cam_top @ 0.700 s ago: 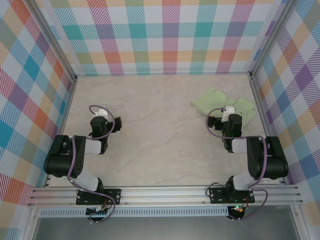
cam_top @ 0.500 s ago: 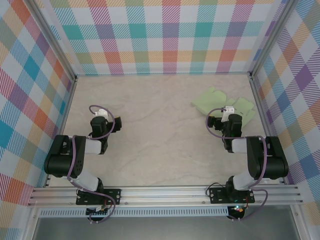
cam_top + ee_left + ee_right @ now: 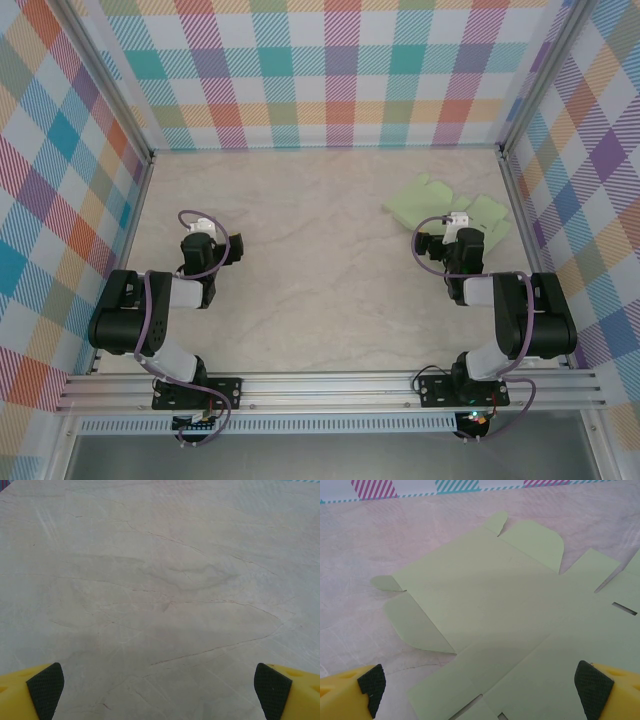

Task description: Fold the paper box

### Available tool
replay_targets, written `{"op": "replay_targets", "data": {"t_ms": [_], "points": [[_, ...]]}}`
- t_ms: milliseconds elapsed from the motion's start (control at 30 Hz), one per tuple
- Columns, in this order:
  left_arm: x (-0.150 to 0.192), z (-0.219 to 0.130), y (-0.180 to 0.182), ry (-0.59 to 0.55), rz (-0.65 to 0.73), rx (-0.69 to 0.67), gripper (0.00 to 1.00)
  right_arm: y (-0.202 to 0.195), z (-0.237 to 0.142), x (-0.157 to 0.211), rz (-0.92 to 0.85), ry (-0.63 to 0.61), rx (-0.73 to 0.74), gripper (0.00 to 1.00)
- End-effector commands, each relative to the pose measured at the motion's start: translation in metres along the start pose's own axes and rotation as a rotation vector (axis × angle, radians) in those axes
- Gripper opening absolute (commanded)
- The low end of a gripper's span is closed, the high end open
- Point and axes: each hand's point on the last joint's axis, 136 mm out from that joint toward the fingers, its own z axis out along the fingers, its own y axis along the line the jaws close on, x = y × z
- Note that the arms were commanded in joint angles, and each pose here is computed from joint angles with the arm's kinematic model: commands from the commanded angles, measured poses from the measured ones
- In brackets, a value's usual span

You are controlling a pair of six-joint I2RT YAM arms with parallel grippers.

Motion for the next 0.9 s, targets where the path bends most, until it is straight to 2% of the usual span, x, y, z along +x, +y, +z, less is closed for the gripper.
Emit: {"op": "replay_targets", "data": {"t_ms": [0, 167, 233, 333, 367, 467, 567, 600, 667, 700, 733, 800, 867], "points": [[-0.012, -0.003, -0.004, -0.045, -0.012, 0.008, 1.0, 0.001, 0.002, -0.011, -0.004, -0.027, -0.014, 1.0], [-0.012, -0.003, -0.005, -0.046, -0.011, 0.012, 1.0, 0.001, 0.002, -0.011, -0.002, -0.031, -0.01, 1.0], [-0.018, -0.005, -0.006, -0.045, -0.01, 0.016, 1.0, -0.015, -0.002, -0.016, 0.038, -0.04, 0.082, 1.0], [-0.04, -0.025, 0.008, -0.021, -0.05, -0.065, 1.0, -0.016, -0.013, -0.023, 0.041, -0.07, 0.087, 1.0], [-0.046, -0.034, 0.013, -0.02, -0.073, -0.093, 1.0, -0.017, -0.02, -0.027, 0.054, -0.033, 0.107, 1.0], [-0.064, -0.062, 0.017, -0.024, -0.132, -0.1, 1.0, -0.038, -0.047, -0.051, 0.153, 0.001, 0.254, 1.0], [-0.079, -0.09, 0.016, -0.017, -0.193, -0.082, 1.0, -0.063, -0.072, -0.057, 0.255, 0.12, 0.433, 1.0], [-0.083, -0.101, 0.023, -0.019, -0.244, -0.12, 1.0, -0.071, -0.081, -0.053, 0.319, 0.18, 0.51, 1.0], [-0.081, -0.126, 0.059, -0.016, -0.45, -0.328, 1.0, -0.073, -0.088, -0.045, 0.387, 0.294, 0.553, 1.0], [-0.071, -0.145, 0.079, 0.003, -0.561, -0.462, 1.0, -0.065, -0.083, -0.04, 0.396, 0.361, 0.514, 1.0], [-0.069, -0.154, 0.087, 0.013, -0.584, -0.512, 1.0, -0.057, -0.079, -0.034, 0.412, 0.427, 0.479, 1.0], [-0.079, -0.151, 0.073, 0.036, -0.525, -0.41, 1.0, -0.035, -0.072, -0.024, 0.431, 0.62, 0.398, 1.0], [-0.082, -0.145, 0.059, 0.077, -0.487, -0.331, 1.0, -0.02, -0.071, -0.023, 0.322, 0.743, 0.402, 0.97]]}}
